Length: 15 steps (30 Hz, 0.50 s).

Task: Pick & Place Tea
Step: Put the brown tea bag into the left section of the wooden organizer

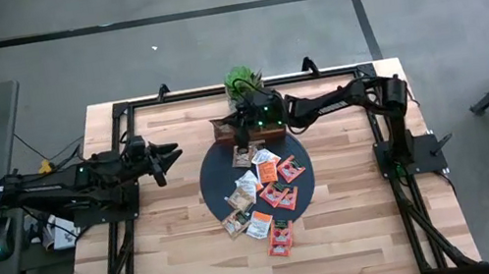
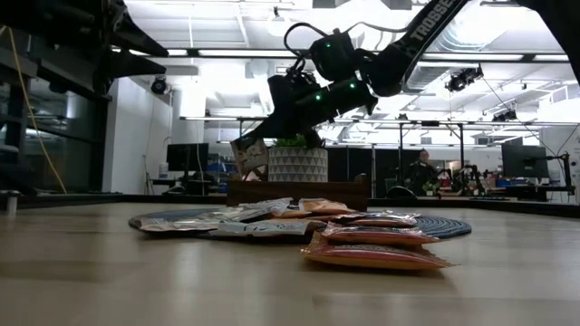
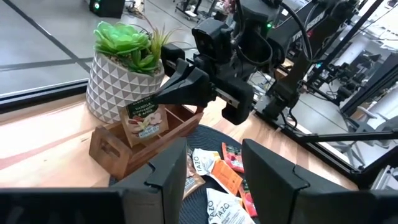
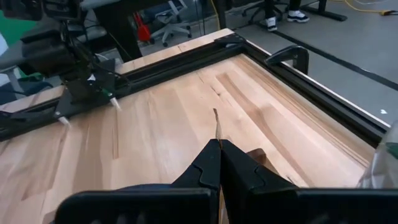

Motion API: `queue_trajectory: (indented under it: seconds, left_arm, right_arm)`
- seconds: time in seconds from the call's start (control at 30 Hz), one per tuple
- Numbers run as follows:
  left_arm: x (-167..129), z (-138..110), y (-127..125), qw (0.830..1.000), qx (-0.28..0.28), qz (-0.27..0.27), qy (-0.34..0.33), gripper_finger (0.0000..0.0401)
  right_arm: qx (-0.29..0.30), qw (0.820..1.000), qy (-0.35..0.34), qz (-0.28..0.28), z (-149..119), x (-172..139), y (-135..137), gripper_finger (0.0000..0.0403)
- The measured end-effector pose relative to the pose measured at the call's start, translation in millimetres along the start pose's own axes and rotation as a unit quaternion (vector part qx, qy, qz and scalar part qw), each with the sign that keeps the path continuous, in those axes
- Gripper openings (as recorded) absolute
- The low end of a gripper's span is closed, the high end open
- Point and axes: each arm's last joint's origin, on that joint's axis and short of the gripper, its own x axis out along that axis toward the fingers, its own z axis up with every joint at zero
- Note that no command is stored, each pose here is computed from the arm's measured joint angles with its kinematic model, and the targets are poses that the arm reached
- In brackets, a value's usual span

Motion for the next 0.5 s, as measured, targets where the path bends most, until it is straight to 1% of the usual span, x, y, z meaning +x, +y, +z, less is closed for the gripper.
queue_trajectory:
  seconds: [0.33, 0.5]
  left_arm:
    - [0.1, -0.4, 0.3, 1.000, 0.010, 0.002, 0.002, 0.0152]
    - [0.1, -0.4, 0.3, 1.000, 0.013, 0.003, 0.001, 0.0152]
  right_arm:
    - [-0.007, 0.999, 0.007, -0.036, -2.4, -0.3, -3.0, 0.0000]
    - [-0.013, 0.999, 0.009, -0.037, -2.9, -0.4, -3.3, 0.0000]
